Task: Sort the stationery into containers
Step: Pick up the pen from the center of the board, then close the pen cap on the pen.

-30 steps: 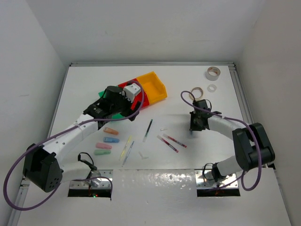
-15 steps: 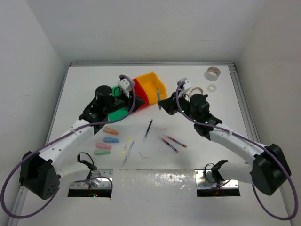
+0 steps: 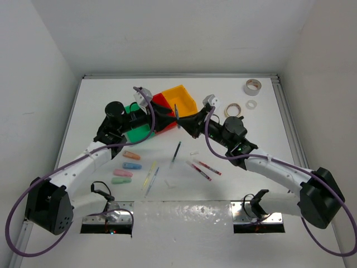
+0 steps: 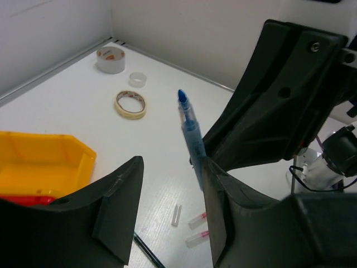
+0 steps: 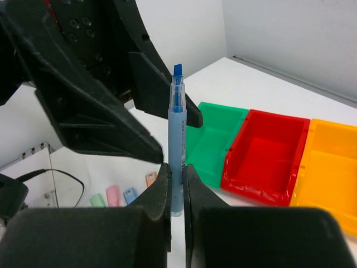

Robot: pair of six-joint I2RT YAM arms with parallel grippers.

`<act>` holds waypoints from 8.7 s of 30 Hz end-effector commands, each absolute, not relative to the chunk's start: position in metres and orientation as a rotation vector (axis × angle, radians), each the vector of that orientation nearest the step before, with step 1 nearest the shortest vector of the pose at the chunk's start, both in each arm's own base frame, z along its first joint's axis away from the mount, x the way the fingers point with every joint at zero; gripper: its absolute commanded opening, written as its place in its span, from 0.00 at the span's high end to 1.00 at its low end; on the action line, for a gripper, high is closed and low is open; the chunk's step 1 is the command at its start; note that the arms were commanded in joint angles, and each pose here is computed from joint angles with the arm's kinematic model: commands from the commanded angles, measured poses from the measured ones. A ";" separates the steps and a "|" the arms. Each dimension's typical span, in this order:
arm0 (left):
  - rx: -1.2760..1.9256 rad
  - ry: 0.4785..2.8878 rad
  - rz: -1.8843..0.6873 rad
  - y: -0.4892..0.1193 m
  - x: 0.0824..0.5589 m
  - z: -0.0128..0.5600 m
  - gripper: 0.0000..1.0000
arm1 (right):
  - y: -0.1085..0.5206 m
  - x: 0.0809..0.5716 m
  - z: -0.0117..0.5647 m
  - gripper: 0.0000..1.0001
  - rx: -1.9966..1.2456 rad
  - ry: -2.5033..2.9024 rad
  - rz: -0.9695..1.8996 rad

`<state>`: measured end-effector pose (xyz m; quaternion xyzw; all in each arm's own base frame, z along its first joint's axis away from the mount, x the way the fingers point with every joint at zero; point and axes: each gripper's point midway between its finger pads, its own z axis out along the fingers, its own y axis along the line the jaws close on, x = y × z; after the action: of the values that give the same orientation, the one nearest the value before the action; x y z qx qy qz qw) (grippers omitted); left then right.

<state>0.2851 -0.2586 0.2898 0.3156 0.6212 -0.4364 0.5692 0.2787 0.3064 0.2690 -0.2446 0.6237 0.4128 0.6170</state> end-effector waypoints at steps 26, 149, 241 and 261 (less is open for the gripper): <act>0.714 1.350 -1.073 -0.262 0.280 0.308 0.81 | 0.327 0.268 0.282 1.00 -0.616 1.309 0.984; 0.424 1.795 -0.377 -0.152 0.323 0.217 1.00 | 0.234 0.308 0.030 1.00 -1.376 2.120 0.371; 0.589 1.462 -0.946 -0.259 0.308 0.273 1.00 | 0.328 0.333 0.307 1.00 -0.422 1.245 1.008; 0.617 1.403 -0.979 -0.257 0.301 0.283 1.00 | 0.326 0.307 0.218 1.00 -0.530 1.420 0.928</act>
<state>0.3042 -0.2542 0.2264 0.2311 0.6943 -0.4092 0.5451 0.3192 0.3260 0.2520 -0.1936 0.5915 0.4287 0.6550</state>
